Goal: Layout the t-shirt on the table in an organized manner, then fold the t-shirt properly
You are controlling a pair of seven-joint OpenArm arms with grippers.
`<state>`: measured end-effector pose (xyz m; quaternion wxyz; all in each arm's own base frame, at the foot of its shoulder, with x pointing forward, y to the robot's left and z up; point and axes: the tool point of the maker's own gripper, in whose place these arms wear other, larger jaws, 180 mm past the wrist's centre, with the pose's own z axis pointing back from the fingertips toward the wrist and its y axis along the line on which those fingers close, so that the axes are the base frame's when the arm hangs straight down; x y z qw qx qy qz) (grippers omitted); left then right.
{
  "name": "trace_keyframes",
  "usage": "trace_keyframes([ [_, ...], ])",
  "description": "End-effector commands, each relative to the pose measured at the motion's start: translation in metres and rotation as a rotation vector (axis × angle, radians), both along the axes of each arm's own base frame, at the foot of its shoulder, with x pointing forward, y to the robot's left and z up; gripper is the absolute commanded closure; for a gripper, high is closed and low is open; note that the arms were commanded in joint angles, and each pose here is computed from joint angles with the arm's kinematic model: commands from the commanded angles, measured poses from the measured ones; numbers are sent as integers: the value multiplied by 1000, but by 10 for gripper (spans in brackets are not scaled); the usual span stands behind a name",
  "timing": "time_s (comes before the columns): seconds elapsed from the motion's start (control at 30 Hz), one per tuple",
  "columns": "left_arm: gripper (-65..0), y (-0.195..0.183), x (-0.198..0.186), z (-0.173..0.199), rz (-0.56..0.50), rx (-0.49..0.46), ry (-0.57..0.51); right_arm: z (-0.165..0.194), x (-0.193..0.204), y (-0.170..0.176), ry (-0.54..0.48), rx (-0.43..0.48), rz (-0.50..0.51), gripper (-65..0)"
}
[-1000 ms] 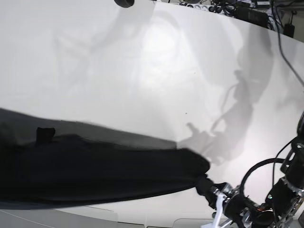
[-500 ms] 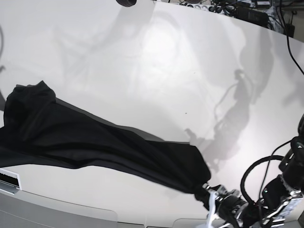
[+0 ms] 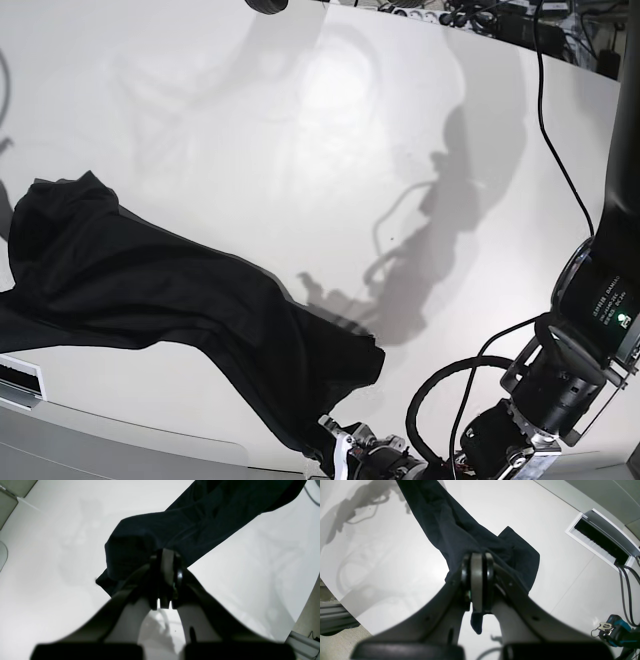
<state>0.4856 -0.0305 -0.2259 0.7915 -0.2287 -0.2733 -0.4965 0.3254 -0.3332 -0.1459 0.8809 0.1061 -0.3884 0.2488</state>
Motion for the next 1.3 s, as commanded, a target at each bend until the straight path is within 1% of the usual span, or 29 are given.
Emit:
trace_keyframes([
  [0.0, 0, -5, 10, 28, -2, -23, -44, 23, 3, -4, -59, -13, -3, 0],
  [0.07, 0, 7, 7, 17, 18, 19, 7, 23, 3, -4, -60, -13, -2, 0],
  [0.13, 0, 20, 1, 6, 31, 44, 86, 22, 3, -4, -58, -16, 1, 0],
  [0.2, 0, 38, -2, -6, 68, 64, 152, 22, 3, -4, -59, -17, 3, 0],
  [0.3, 0, 65, 2, -17, 137, 87, 185, 22, 3, -4, -59, -17, 3, 0],
  [0.37, 0, 85, 7, -18, 185, 79, 181, 21, 3, -3, -59, -13, 4, 0],
  [0.57, 0, 140, 27, -13, 301, 81, 84, 15, 5, 4, -63, 13, 18, 0],
  [0.67, 0, 159, 32, -11, 336, 89, 60, 10, 6, 9, -68, 28, 34, 0],
  [0.73, 0, 167, 36, -4, 360, 69, 42, 6, 7, 13, -70, 43, 42, 0],
  [0.83, 0, 173, 48, 17, 387, 16, -34, 1, 8, 20, -71, 72, 49, 0],
  [0.97, 0, 170, 66, 55, 370, -7, -201, -3, 9, 24, -71, 90, 53, 0],
  [1.03, 0, 162, 72, 76, 332, -2, -309, -3, 9, 24, -71, 90, 53, 0],
  [1.13, 0, 149, 75, 98, 262, 40, -439, -3, 9, 24, -71, 90, 53, 0],
  [1.17, 0, 146, 77, 105, 256, 59, -480, -3, 9, 24, -71, 89, 53, 0],
  [1.2, 0, 143, 77, 109, 243, 74, -506, -2, 9, 24, -71, 88, 53, 0],
  [1.27, 0, 137, 76, 115, 223, 73, -527, -2, 9, 23, -71, 87, 52, 0],
])
